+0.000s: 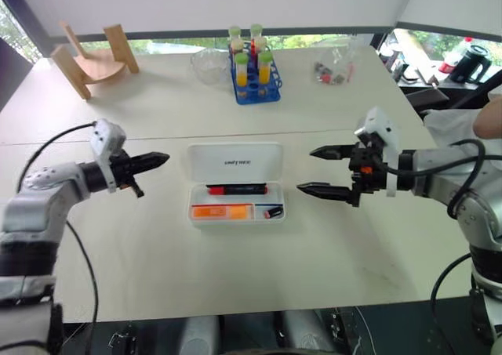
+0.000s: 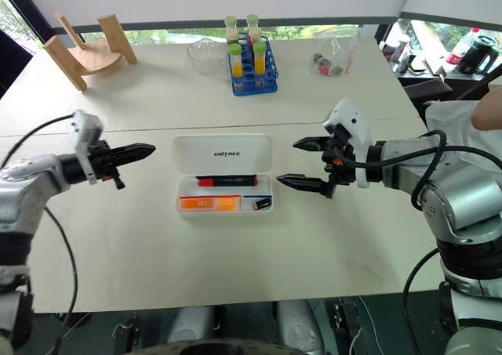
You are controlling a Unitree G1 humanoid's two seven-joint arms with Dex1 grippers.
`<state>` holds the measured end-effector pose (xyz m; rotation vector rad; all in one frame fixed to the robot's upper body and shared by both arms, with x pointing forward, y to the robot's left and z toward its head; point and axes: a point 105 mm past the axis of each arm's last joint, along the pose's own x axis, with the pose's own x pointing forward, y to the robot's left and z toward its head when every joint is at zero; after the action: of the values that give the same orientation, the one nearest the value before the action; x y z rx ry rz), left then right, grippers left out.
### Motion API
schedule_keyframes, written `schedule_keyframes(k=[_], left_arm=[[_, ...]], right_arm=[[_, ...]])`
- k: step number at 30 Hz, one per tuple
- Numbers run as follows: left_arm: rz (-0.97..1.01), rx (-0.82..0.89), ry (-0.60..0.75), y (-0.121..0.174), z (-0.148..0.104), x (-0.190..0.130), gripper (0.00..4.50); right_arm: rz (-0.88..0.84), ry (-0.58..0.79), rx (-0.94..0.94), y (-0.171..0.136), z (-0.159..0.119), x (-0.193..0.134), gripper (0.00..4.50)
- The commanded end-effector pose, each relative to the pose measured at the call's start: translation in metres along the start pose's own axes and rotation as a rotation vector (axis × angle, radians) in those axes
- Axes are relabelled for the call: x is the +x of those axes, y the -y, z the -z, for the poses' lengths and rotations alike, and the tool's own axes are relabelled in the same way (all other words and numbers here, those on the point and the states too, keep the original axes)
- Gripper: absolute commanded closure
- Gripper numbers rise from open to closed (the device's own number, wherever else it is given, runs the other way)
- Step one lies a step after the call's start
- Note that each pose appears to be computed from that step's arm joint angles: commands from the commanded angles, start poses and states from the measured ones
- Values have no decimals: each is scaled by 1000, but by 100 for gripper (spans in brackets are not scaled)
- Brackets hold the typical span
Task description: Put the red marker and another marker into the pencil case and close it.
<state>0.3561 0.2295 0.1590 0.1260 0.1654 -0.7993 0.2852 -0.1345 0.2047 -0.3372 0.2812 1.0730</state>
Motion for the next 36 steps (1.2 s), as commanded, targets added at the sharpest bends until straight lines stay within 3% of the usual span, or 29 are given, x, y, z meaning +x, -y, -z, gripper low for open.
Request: schedule_keyframes(k=[1, 5, 9, 16, 22, 25, 27, 30, 33, 36], left_arm=[[-15, 41, 24, -14, -3, 21, 447], [110, -16, 116, -2, -18, 53, 447], [342, -72, 156, 26, -34, 55, 447], [589, -42, -11, 68, -15, 42, 447], [641, 47, -228, 102, 40, 56, 447], [574, 114, -376, 101, 84, 57, 447], [563, 136, -403, 98, 93, 51, 447], [529, 93, -310, 93, 73, 46, 447], [466, 1, -140, 85, 27, 33, 447], [416, -19, -53, 84, -5, 9, 447]], right_arm=[[18, 25, -48, -1, -11, -4, 0], [37, 16, -49, -1, -9, -7, 0], [59, 6, -51, 0, -7, -12, 0], [82, -4, -41, -1, -5, -16, 0], [111, -76, 10, -8, 15, -32, 0], [115, -108, 35, -15, 26, -36, 0], [110, -125, 41, -19, 30, -37, 0], [108, -132, 41, -21, 33, -37, 0], [110, -126, 43, -18, 32, -37, 0], [109, -126, 46, -16, 33, -37, 0]])
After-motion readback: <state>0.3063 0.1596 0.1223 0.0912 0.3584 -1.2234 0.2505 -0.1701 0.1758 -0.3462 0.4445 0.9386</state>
